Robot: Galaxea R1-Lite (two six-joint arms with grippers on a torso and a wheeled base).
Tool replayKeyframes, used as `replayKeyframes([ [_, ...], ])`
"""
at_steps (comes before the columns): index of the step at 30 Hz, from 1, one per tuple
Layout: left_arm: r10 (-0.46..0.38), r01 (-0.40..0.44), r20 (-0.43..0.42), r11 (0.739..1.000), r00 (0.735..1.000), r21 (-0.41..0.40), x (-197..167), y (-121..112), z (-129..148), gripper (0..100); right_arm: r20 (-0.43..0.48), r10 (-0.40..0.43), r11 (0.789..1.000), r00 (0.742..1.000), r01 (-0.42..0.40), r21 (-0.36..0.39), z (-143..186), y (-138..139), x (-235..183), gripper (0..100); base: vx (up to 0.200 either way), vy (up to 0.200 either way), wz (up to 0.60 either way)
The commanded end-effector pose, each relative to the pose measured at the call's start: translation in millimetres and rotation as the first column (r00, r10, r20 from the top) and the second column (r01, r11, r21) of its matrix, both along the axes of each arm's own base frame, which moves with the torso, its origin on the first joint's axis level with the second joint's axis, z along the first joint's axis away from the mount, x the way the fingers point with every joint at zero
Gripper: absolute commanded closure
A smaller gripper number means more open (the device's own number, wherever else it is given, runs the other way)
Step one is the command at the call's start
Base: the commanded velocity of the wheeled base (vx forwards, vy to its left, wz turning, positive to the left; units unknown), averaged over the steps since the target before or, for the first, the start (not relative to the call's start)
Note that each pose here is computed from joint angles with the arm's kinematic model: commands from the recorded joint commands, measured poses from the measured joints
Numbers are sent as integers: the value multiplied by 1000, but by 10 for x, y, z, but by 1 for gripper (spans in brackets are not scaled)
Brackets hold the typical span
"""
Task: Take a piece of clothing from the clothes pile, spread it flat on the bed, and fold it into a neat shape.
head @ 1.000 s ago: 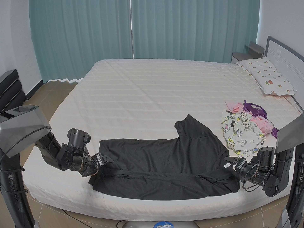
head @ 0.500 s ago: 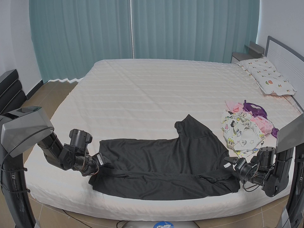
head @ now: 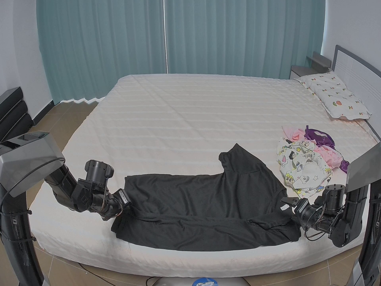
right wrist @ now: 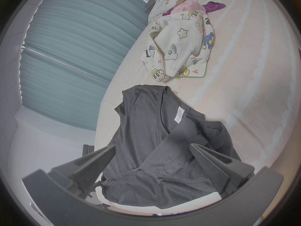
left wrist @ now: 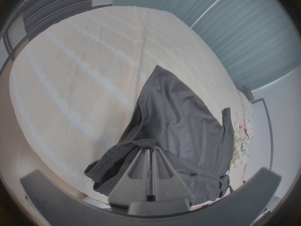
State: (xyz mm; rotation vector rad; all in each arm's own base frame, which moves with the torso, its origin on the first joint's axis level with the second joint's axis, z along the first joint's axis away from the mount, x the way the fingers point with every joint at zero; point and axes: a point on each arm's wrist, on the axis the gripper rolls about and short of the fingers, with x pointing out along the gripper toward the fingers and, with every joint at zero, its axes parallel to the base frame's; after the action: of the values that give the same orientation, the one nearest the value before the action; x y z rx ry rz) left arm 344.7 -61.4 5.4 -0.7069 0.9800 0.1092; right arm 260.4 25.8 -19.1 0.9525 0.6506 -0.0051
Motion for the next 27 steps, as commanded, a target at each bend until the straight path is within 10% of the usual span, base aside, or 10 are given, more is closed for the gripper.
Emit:
replayKeyframes([
  [1, 31, -30, 32, 999, 999, -14, 33, 69, 104, 100, 4, -1, 1000, 1000, 1, -1, 6, -3, 1, 0, 0, 0, 0],
  [21, 1, -12, -83, 990, 997, -142, -13, 166, 183, 100, 82, 86, 987, 993, -74, -142, -6, 14, 174, 0, 0, 0, 0],
  [27, -4, -11, -96, 989, 995, -148, -28, 171, 184, 100, 75, 214, 921, 974, -176, -349, -145, -79, 389, 0, 0, 0, 0],
])
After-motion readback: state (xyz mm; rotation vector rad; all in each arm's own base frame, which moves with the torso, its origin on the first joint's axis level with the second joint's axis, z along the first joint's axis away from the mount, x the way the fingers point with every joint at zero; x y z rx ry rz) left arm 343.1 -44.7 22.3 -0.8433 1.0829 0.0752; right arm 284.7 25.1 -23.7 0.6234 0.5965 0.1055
